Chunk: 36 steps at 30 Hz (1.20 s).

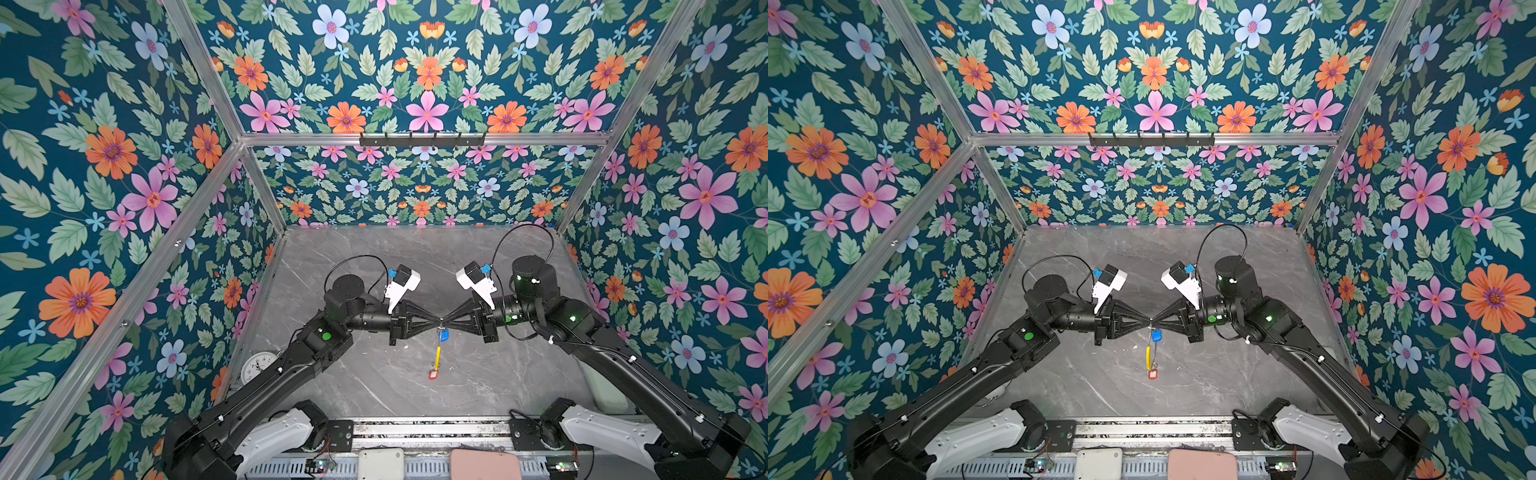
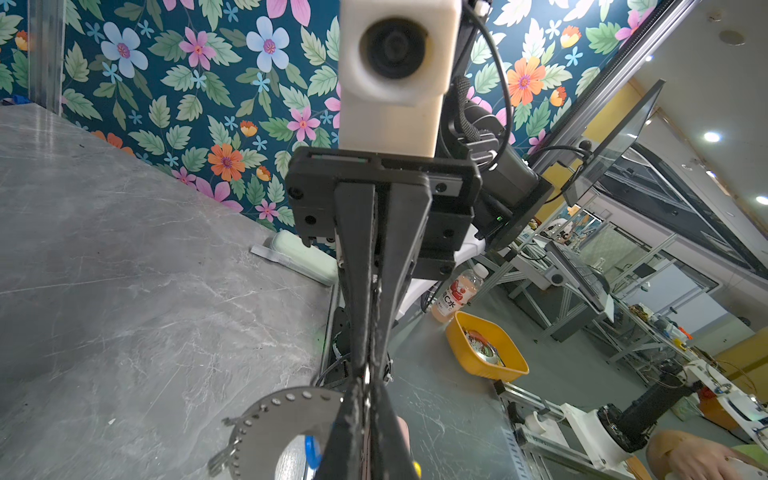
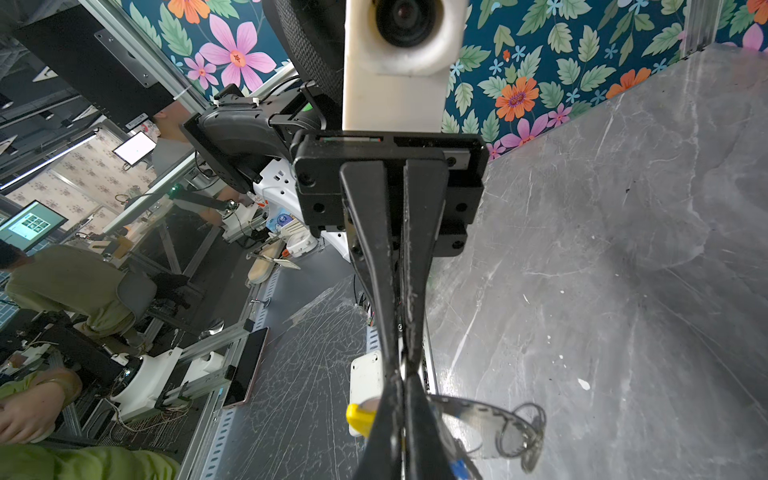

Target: Remove the keys from the keyring

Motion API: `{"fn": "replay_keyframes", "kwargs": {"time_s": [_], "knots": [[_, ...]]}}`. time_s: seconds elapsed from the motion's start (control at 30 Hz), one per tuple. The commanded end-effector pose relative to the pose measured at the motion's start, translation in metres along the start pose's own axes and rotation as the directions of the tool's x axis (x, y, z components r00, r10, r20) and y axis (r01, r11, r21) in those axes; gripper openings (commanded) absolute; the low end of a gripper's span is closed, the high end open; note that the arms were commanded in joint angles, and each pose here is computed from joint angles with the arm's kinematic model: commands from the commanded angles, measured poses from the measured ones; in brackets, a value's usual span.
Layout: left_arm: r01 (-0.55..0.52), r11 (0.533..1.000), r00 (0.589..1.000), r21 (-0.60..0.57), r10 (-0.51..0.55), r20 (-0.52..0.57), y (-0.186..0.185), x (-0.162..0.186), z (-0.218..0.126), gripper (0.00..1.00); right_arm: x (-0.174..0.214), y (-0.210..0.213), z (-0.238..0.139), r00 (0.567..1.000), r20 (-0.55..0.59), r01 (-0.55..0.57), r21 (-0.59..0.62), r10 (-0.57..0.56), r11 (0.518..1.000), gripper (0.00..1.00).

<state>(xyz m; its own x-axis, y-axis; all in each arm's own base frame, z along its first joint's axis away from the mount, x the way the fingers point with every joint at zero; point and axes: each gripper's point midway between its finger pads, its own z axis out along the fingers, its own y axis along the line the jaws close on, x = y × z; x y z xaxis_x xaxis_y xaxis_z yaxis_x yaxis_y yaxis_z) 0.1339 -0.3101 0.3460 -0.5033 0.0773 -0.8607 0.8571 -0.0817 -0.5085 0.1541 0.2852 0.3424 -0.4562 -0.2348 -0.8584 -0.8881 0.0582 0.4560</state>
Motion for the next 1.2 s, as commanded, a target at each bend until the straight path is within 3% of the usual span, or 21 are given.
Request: {"fn": "replay_keyframes", "kwargs": {"time_s": [0.0,0.1,0.27,0.37,0.47,0.7,1.03,1.17], "knots": [[-0.024,0.999,1.0,0.031,0.024,0.006,-0.007,-0.004,0.0,0.07,-0.008,0.002,0.0,0.999,0.023,0.029,-0.003,-0.029,1.0,0.0],[-0.029,0.999,0.999,0.037,0.028,0.015,-0.008,-0.007,0.0,0.0,-0.009,0.002,0.001,0.999,0.022,0.027,-0.007,-0.026,1.0,0.0],[-0.053,0.999,0.997,0.009,0.052,0.064,-0.006,-0.013,-0.002,0.0,-0.015,-0.001,0.002,0.999,0.05,0.02,0.016,-0.021,1.0,0.03],[-0.071,0.997,0.991,-0.017,0.073,0.111,-0.005,-0.018,-0.005,0.0,-0.024,-0.003,-0.002,0.994,0.101,0.024,0.051,-0.029,0.998,0.34],[-0.098,0.995,0.979,-0.035,0.103,0.176,-0.007,-0.026,-0.011,0.0,-0.032,-0.003,-0.009,0.983,0.173,0.04,0.093,-0.055,0.995,0.46],[-0.155,0.987,0.932,-0.034,0.157,0.327,-0.02,-0.04,-0.026,0.0,-0.031,-0.007,-0.022,0.947,0.3,0.065,0.167,-0.113,0.984,0.53],[-0.168,0.986,0.907,0.024,0.144,0.395,-0.027,-0.045,-0.029,0.0,-0.008,0.002,0.008,0.973,0.201,0.097,0.084,-0.112,0.992,0.58],[-0.166,0.986,0.906,0.028,0.141,0.398,-0.028,-0.045,-0.029,0.0,-0.008,-0.003,0.014,0.976,0.191,0.088,0.092,-0.104,0.992,0.52]]}}
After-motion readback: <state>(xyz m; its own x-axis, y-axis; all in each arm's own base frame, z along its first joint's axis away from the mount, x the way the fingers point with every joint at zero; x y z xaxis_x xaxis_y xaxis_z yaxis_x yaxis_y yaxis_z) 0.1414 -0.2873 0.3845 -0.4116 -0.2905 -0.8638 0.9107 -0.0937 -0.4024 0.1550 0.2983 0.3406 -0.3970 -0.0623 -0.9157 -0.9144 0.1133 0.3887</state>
